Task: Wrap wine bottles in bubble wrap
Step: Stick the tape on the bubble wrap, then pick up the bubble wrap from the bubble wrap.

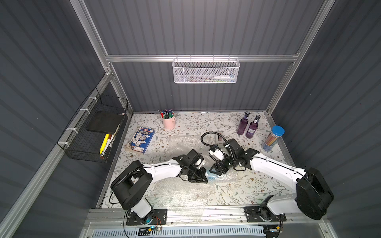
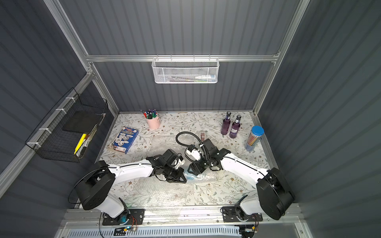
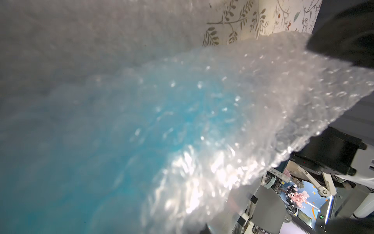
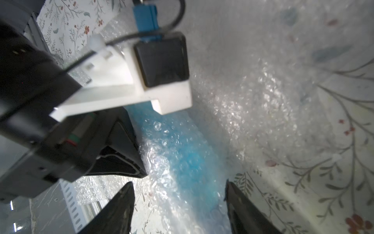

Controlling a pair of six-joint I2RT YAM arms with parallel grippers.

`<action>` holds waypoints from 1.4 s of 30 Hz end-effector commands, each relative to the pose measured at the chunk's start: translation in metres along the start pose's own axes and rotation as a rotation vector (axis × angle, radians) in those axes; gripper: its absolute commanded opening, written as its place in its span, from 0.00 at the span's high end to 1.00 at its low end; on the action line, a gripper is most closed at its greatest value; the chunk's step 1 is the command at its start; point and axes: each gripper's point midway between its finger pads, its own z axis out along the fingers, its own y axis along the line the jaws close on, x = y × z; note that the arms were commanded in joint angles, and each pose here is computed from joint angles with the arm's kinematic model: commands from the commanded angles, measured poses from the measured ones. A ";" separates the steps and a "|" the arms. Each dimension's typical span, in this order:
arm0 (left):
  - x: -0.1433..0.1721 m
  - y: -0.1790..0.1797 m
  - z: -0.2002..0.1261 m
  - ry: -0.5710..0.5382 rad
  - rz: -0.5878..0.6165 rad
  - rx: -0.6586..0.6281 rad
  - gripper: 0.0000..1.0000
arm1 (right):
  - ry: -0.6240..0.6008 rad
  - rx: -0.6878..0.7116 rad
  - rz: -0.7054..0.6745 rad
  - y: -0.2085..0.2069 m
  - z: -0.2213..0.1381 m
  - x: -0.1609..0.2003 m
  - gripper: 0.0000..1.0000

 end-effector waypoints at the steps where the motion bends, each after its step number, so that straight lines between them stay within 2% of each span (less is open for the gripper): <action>1: 0.002 0.016 -0.005 -0.009 -0.009 -0.088 1.00 | 0.035 -0.007 -0.189 0.004 -0.007 0.004 0.23; 4: 0.004 0.012 -0.011 -0.008 0.002 -0.083 0.95 | 0.032 -0.032 -0.295 0.006 -0.004 0.005 0.19; 9: 0.016 0.001 -0.028 0.010 0.017 -0.067 0.83 | 0.072 -0.138 -0.435 0.023 0.002 0.005 0.17; 13: 0.023 -0.006 -0.045 0.007 0.012 -0.075 0.75 | 0.054 -0.147 -0.607 0.037 0.008 0.010 0.09; 18: 0.016 0.003 -0.083 -0.060 -0.005 -0.113 0.67 | 0.170 -0.078 -0.721 0.028 0.025 0.030 0.05; 20: 0.009 0.006 -0.100 -0.104 -0.018 -0.106 0.59 | 0.213 -0.056 -0.760 0.027 0.032 0.036 0.03; 24: -0.002 0.014 -0.126 -0.150 -0.022 -0.105 0.47 | 0.307 0.111 -0.858 0.007 0.044 0.041 0.03; 28: -0.013 0.019 -0.140 -0.180 -0.018 -0.102 0.43 | 0.355 0.201 -0.936 -0.003 0.055 0.044 0.03; 30: -0.018 0.024 -0.145 -0.193 -0.023 -0.108 0.42 | 0.362 0.264 -0.947 -0.009 0.059 0.040 0.05; 33: -0.027 0.026 -0.151 -0.219 -0.025 -0.088 0.41 | 0.385 0.284 -0.937 -0.012 0.065 0.041 0.10; 35: -0.030 0.029 -0.153 -0.225 -0.026 -0.089 0.39 | 0.414 0.312 -0.914 -0.016 0.067 0.040 0.16; 40: -0.033 0.033 -0.157 -0.237 -0.029 -0.085 0.38 | 0.380 0.348 -0.876 -0.017 0.064 0.029 0.37; 42: -0.034 0.036 -0.156 -0.237 -0.032 -0.082 0.38 | 0.369 0.356 -0.863 -0.018 0.063 0.028 0.41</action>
